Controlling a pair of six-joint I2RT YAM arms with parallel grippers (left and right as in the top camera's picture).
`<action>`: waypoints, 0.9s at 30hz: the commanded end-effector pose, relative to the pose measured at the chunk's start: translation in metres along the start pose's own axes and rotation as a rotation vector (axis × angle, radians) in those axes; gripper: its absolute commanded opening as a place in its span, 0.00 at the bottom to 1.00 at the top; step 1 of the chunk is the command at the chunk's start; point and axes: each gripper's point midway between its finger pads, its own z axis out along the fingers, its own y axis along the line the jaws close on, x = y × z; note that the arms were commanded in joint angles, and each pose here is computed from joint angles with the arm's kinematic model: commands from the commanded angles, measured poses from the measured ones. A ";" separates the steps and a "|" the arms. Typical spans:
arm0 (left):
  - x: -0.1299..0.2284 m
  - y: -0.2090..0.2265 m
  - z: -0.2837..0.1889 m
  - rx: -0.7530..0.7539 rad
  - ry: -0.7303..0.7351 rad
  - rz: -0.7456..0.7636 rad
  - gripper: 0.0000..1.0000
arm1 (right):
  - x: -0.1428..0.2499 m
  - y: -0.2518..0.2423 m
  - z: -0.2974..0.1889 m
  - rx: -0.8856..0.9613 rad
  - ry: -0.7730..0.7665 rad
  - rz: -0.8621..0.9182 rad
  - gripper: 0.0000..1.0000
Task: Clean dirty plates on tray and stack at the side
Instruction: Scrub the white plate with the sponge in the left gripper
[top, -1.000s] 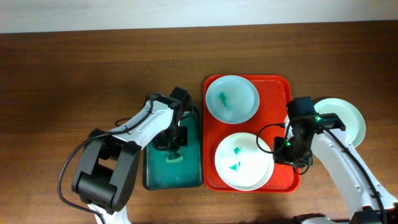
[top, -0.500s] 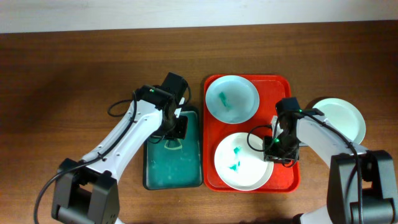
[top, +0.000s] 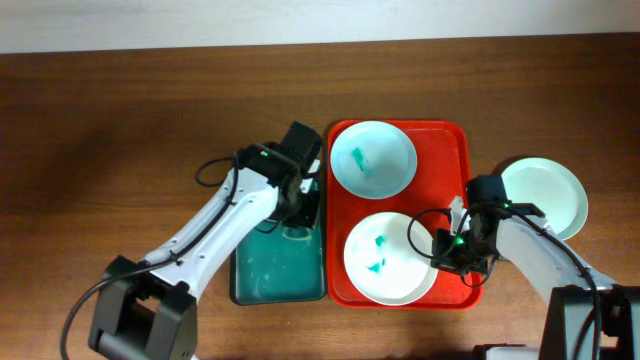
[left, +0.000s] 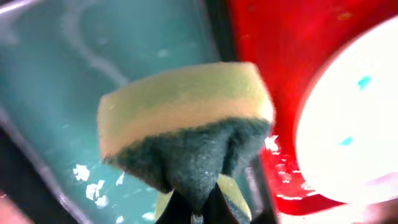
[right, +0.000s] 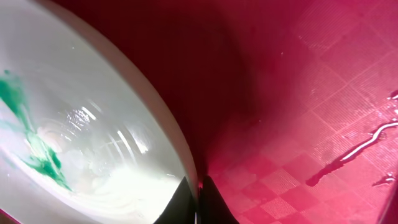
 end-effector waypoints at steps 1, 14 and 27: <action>-0.014 -0.065 -0.012 0.220 -0.077 0.099 0.00 | -0.002 -0.017 0.002 0.089 -0.015 0.107 0.04; -0.003 -0.089 0.139 -0.109 -0.006 0.208 0.00 | -0.002 -0.017 0.002 0.091 -0.015 0.114 0.04; 0.012 -0.183 0.108 0.469 0.132 0.244 0.00 | -0.002 -0.017 0.002 0.091 -0.015 0.106 0.04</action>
